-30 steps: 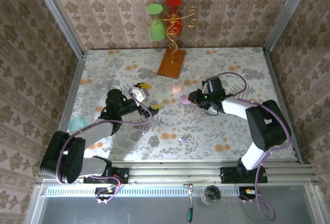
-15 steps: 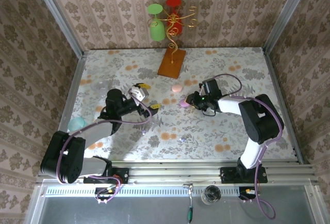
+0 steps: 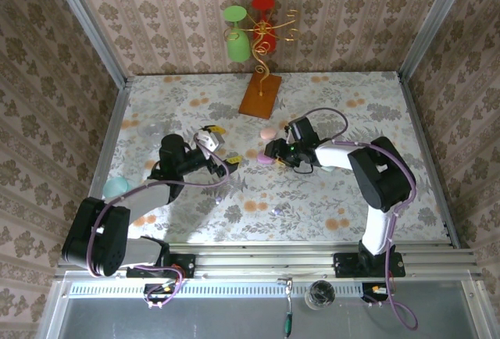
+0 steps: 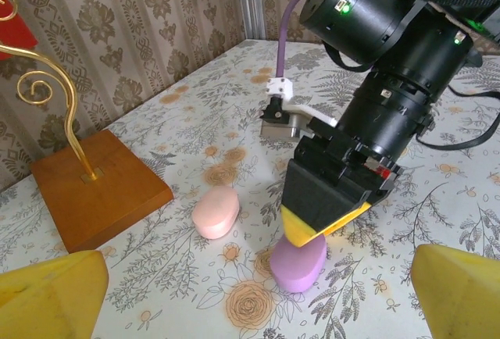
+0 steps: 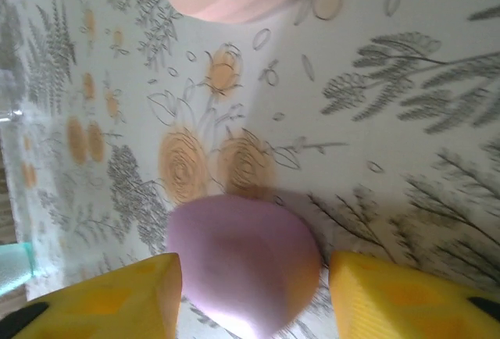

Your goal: Insert the wireless bluetooth earbuds into the charging case

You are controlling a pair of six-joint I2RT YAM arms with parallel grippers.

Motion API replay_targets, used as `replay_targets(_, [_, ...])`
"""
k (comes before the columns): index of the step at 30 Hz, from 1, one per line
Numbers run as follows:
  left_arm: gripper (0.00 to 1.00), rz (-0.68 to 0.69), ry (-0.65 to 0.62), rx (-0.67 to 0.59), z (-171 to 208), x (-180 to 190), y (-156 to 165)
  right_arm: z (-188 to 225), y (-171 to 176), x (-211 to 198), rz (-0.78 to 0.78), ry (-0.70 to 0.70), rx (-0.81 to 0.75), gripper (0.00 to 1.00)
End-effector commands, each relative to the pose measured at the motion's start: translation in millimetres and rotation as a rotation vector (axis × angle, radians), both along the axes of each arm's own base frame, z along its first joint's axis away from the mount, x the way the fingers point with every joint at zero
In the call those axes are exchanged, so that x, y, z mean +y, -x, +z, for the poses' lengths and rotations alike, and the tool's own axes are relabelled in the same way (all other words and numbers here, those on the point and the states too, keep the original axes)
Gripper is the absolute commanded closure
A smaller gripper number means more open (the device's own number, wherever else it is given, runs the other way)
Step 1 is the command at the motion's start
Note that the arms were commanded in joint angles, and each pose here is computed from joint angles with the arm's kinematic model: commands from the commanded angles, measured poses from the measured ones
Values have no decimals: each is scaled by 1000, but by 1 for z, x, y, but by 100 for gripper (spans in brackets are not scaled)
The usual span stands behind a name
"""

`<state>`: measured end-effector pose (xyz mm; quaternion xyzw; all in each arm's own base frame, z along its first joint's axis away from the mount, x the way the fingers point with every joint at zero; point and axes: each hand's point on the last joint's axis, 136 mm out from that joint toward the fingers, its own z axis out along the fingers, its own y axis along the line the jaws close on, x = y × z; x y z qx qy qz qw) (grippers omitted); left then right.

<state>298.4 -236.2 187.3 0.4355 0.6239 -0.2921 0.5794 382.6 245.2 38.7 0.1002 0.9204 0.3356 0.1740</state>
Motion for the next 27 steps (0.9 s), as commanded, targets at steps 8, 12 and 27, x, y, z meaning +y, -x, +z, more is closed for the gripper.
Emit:
replay_targets(8, [0,-7,22,-5,3,0,-2,44,-7,-70,49,428,-161,24])
replay_targets(12, [0,-13,25,-3,2,0,-2,41,-25,-79,141,512,-150,14])
replay_targets(27, [0,-9,32,-9,2,1,-1,7,-33,-65,406,499,42,9])
